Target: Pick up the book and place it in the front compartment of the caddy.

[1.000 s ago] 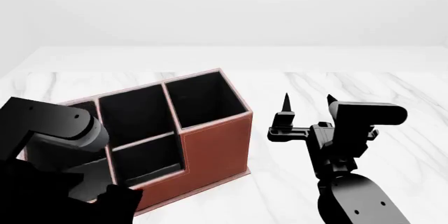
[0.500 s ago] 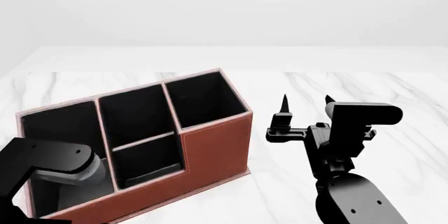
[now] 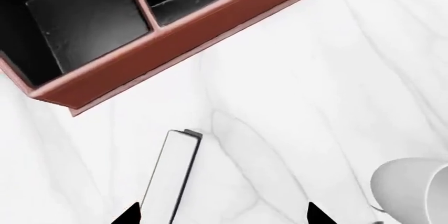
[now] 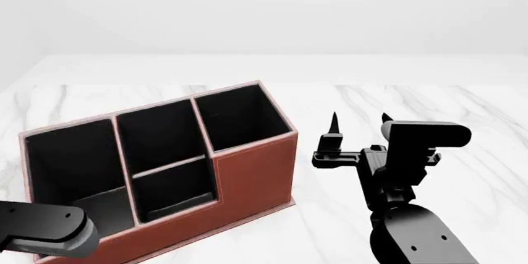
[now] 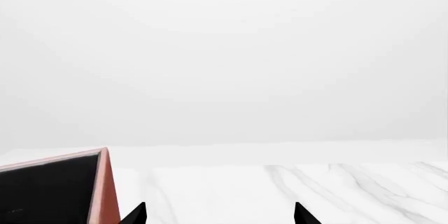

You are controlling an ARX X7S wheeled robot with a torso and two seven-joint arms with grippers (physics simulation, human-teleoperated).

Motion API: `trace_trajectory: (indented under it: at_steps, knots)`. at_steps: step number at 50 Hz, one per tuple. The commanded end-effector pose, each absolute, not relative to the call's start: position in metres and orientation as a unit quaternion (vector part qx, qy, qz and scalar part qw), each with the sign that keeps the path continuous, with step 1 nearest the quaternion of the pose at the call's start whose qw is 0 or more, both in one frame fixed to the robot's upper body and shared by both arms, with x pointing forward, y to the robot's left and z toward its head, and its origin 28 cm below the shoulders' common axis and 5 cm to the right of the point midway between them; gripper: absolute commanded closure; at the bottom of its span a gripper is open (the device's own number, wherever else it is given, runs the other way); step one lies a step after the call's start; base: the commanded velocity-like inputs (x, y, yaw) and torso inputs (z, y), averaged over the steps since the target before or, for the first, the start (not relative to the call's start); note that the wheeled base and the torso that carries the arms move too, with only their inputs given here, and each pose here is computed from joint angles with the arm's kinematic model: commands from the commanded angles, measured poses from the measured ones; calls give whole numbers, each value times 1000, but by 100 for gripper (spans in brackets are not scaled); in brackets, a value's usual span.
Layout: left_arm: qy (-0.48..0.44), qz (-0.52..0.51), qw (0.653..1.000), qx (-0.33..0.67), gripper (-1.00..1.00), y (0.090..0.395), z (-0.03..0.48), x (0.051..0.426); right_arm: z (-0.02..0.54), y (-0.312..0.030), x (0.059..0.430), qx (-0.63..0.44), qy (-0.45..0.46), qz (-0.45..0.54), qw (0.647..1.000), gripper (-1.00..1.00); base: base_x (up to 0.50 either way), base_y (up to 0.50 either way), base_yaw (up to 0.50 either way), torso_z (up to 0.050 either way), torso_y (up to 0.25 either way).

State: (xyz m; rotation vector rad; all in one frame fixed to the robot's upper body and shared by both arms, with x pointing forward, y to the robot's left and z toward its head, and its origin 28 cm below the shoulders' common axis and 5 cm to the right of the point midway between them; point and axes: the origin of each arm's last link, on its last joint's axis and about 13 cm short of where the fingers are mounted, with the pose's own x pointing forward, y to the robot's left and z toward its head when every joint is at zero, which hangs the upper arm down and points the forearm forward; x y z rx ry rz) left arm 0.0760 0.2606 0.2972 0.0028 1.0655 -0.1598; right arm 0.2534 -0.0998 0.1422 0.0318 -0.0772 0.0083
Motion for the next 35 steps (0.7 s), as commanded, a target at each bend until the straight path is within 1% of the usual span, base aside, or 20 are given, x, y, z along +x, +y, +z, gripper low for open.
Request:
trace_trajectory:
  at_steps: [1,11,24,35]
  knots:
    - [523,-60,850,-2,-100,262,289,72,140,-101,255,17,-36,2,999,-100,0,0,0,0,0]
    - [529,-47,847,-6,-100,259,279,73,139,-100,255,17,-34,1,999,-100,0,0,0,0,0]
    - [534,-10,845,5,-100,259,287,72,139,-99,255,15,-34,1,999,-100,0,0,0,0,0]
    - [527,-1,850,12,-100,264,293,76,138,-99,255,15,-32,1,999,-100,0,0,0,0,0]
